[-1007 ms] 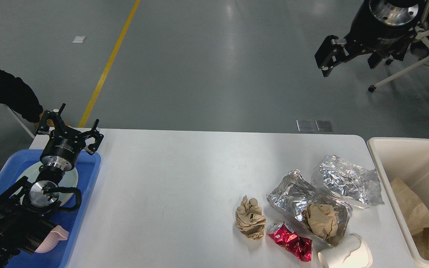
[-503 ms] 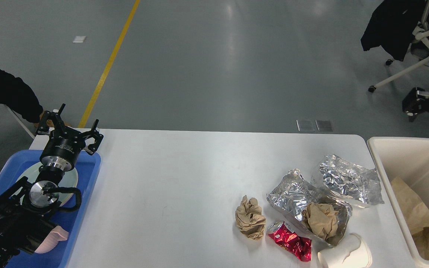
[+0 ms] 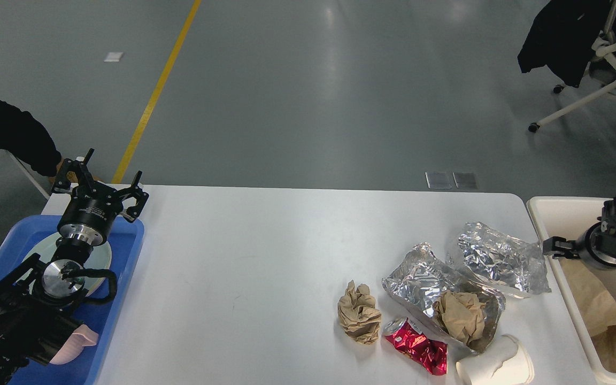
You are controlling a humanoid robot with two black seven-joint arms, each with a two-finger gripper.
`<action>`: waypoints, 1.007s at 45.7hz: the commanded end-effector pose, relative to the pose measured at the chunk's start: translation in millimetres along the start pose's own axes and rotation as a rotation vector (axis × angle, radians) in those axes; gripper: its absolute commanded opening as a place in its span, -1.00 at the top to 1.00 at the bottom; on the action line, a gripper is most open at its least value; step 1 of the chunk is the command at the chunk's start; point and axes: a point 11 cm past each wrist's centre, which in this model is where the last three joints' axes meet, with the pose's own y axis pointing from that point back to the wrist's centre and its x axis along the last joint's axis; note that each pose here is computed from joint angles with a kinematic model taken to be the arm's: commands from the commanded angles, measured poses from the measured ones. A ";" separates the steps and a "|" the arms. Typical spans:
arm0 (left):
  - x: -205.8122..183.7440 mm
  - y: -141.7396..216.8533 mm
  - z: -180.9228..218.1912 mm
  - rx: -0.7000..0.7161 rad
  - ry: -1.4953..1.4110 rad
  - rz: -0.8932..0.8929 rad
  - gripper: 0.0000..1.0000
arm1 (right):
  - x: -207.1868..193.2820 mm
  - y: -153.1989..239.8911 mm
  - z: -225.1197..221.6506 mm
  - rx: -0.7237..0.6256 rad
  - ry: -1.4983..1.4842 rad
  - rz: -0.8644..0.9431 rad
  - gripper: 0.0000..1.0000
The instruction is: Tidy desktop
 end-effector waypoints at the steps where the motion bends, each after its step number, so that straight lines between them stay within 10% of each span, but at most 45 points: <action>1: 0.0 0.0 0.0 0.000 0.000 0.000 -0.93 | -15.7 -9.1 -8.8 0.016 0.003 -0.013 -1.00; 46: 0.0 0.0 0.0 0.000 0.000 0.000 -0.93 | -59.2 -25.4 -59.1 0.129 -0.031 -0.100 -1.00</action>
